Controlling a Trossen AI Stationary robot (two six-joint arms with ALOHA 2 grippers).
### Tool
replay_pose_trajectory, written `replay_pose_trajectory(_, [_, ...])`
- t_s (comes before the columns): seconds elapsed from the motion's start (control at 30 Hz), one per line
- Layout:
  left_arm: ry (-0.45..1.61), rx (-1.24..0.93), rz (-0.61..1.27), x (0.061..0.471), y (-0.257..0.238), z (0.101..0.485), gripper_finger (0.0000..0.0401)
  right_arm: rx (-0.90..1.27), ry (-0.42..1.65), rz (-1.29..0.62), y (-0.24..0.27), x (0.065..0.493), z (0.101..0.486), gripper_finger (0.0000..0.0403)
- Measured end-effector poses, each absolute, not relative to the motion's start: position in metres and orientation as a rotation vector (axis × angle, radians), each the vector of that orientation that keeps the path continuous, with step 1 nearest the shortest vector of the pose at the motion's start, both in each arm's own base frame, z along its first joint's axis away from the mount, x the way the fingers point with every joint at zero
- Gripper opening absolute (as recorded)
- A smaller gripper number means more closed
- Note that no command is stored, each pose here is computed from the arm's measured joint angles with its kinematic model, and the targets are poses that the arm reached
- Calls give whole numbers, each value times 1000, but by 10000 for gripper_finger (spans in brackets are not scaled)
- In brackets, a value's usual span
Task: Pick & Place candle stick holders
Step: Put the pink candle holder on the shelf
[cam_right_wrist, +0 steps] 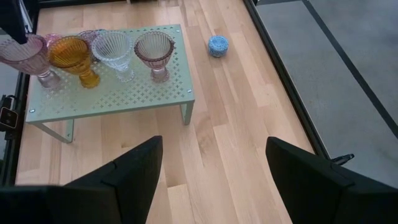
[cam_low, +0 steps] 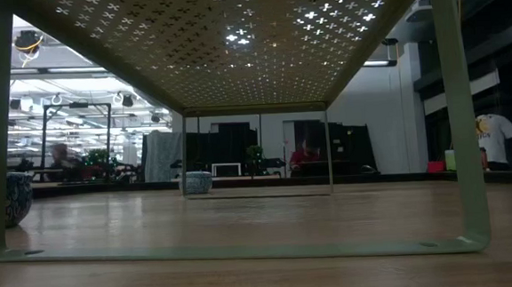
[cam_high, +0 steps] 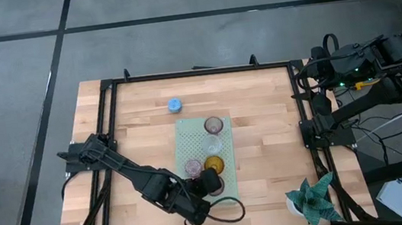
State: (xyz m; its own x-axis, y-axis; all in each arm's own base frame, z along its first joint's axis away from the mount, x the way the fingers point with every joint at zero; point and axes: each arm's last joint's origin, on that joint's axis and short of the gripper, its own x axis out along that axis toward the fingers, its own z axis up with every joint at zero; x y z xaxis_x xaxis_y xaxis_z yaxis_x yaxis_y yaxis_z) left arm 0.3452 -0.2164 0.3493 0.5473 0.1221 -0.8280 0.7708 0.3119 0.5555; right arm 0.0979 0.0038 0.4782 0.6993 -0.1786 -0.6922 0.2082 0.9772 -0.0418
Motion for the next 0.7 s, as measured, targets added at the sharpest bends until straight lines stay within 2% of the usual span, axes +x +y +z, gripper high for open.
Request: replay_pose_trajectory(0.7, [921, 1170, -531, 346, -216, 350, 62, 41, 767, -215, 4, 98, 478, 288])
